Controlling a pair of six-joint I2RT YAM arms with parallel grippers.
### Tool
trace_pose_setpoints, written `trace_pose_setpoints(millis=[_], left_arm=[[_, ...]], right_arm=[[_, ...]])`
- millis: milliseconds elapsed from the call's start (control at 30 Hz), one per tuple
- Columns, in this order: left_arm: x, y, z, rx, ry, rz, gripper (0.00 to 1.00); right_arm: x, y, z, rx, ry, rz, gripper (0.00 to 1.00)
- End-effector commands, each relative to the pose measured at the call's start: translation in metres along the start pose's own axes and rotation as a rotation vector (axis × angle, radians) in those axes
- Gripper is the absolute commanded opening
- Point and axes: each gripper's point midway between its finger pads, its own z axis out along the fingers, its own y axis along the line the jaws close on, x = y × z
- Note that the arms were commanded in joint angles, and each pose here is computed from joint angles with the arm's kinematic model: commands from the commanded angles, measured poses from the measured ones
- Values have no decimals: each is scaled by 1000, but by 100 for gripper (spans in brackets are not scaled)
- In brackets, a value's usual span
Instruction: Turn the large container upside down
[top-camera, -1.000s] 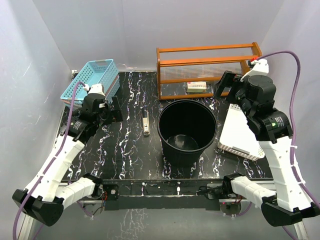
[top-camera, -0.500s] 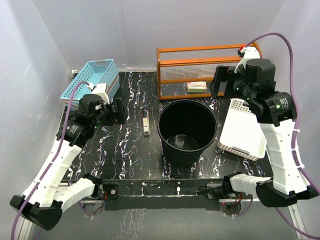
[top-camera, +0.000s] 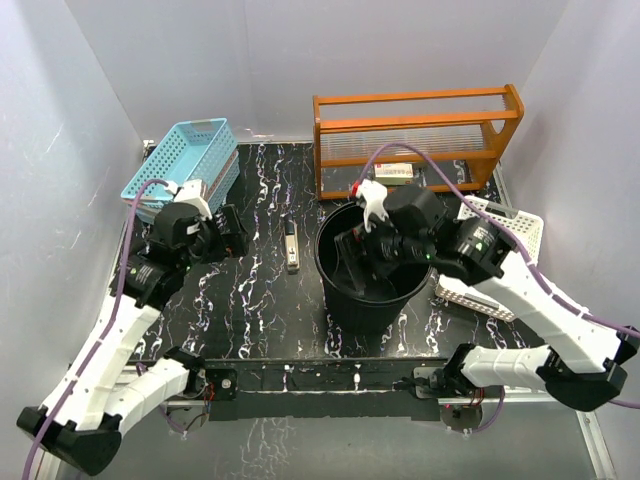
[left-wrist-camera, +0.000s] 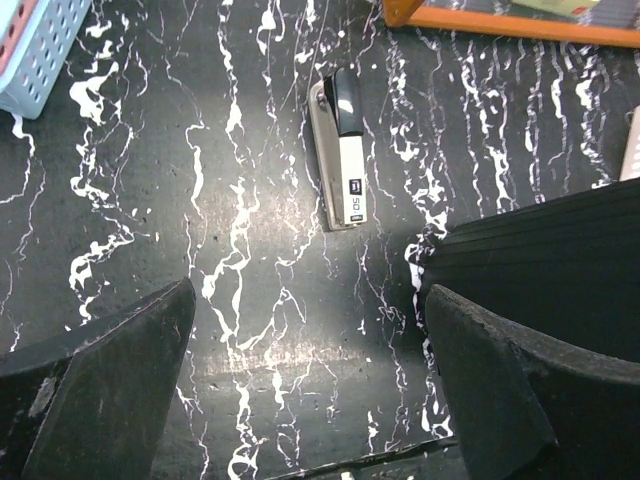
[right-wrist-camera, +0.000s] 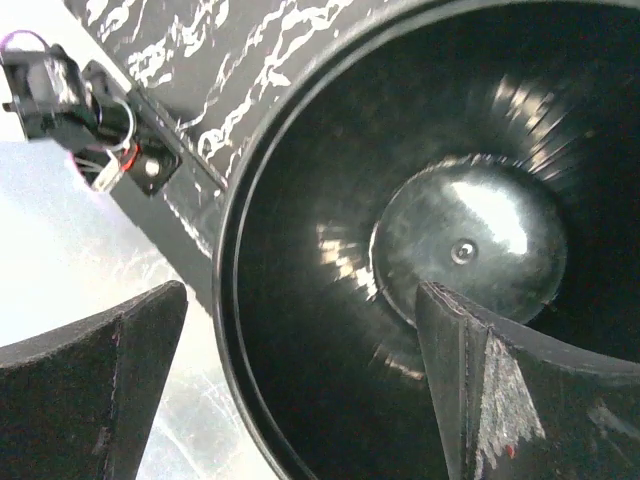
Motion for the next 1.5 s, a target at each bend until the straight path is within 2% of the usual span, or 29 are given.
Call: trace_pose_setpoints(millis=[0, 200, 367, 467, 533, 633, 667, 767, 867, 1000, 1067, 1167, 1267, 1367, 1400, 1467], left_arm=[[0, 0, 13, -28, 37, -6, 99], [5, 0, 24, -32, 75, 9, 99], [16, -9, 25, 31, 131, 53, 99], [15, -1, 23, -13, 144, 75, 99], [13, -4, 21, -5, 147, 73, 99], [9, -11, 16, 24, 151, 69, 99], [7, -11, 15, 24, 152, 67, 99], [3, -11, 9, 18, 138, 62, 99], [7, -15, 6, 49, 142, 63, 99], [7, -12, 0, 28, 156, 39, 99], [-2, 1, -8, -43, 100, 46, 99], [-12, 33, -17, -191, 11, 64, 99], [-15, 43, -20, -249, 2, 54, 99], [-20, 54, -27, -331, 17, 53, 99], [-26, 54, -30, -337, -2, 55, 98], [-35, 50, -34, -321, -24, 67, 98]], right_arm=[[-6, 33, -14, -124, -141, -17, 98], [11, 50, -4, -143, -63, -67, 98], [39, 46, 20, 64, 65, -116, 97], [45, 44, 23, 128, 79, -131, 86], [45, 41, 26, 153, 68, -118, 74], [43, 47, 34, 141, 58, -83, 32], [43, 50, 38, 131, 60, -75, 22], [41, 53, 44, 132, 66, -67, 1], [12, 59, 43, 139, -18, -50, 0], [-55, 90, 35, 58, -225, 2, 0], [-79, 97, 32, 24, -299, 42, 0], [-103, 95, 37, -50, -311, 119, 0], [-109, 68, 37, -96, -324, 228, 0], [-103, 27, 30, -219, -358, 353, 0], [-97, 21, 29, -299, -346, 373, 0], [-77, 0, 34, -353, -298, 431, 0]])
